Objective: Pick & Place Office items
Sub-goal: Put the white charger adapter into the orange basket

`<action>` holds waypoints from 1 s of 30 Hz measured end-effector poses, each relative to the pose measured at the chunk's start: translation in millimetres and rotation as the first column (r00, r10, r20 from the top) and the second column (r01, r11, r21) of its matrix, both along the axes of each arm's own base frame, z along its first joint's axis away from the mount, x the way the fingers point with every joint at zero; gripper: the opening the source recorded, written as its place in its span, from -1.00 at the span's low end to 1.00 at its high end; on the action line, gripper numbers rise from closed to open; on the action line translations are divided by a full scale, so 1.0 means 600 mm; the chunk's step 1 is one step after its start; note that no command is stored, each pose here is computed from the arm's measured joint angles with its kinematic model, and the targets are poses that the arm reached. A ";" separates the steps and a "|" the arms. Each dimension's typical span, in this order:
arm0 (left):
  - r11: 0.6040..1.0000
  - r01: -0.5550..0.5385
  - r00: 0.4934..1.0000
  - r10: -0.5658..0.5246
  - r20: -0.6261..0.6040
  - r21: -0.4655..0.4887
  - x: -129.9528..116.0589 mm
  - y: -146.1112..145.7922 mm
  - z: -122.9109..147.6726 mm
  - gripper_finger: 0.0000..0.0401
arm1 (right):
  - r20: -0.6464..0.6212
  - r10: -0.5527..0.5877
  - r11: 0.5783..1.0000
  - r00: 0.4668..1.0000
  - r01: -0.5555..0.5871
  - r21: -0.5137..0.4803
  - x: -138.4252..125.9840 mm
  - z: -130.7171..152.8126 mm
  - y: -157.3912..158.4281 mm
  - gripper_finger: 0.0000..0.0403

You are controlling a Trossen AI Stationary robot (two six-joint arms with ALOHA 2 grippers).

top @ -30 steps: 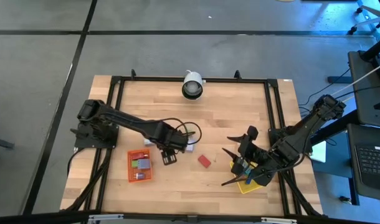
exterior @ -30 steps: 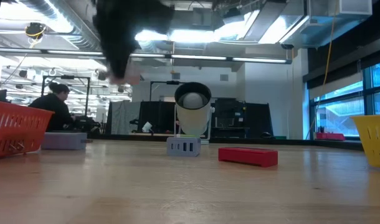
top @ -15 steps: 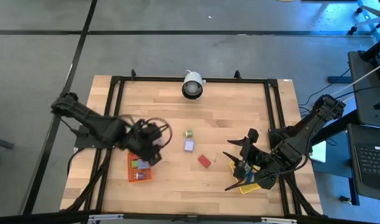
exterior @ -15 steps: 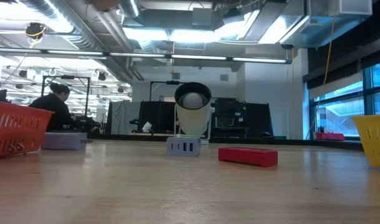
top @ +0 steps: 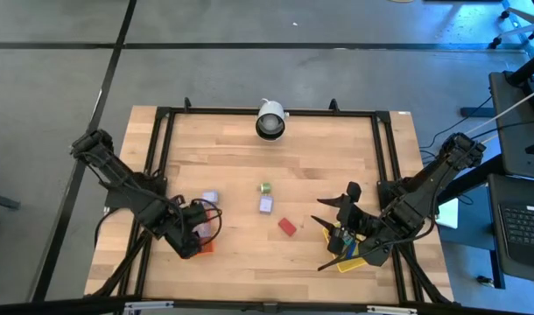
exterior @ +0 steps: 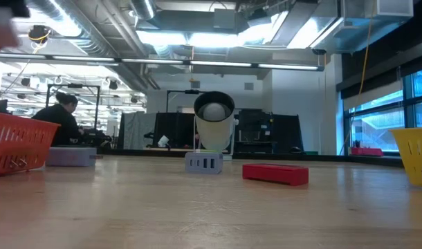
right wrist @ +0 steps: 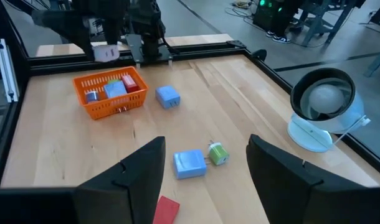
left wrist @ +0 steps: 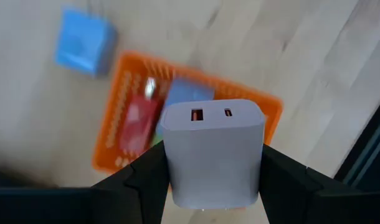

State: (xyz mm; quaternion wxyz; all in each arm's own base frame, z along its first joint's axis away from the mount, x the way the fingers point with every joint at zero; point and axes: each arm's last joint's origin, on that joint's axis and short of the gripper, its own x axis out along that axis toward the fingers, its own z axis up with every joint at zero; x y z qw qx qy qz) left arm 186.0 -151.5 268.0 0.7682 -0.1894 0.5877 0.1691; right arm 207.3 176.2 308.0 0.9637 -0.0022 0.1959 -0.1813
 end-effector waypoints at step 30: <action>0.988 0.035 0.997 -0.045 -0.062 -0.154 -0.012 -0.006 -0.110 -0.03 | 0.000 0.000 1.000 1.000 0.000 -0.001 0.000 0.000 0.000 0.11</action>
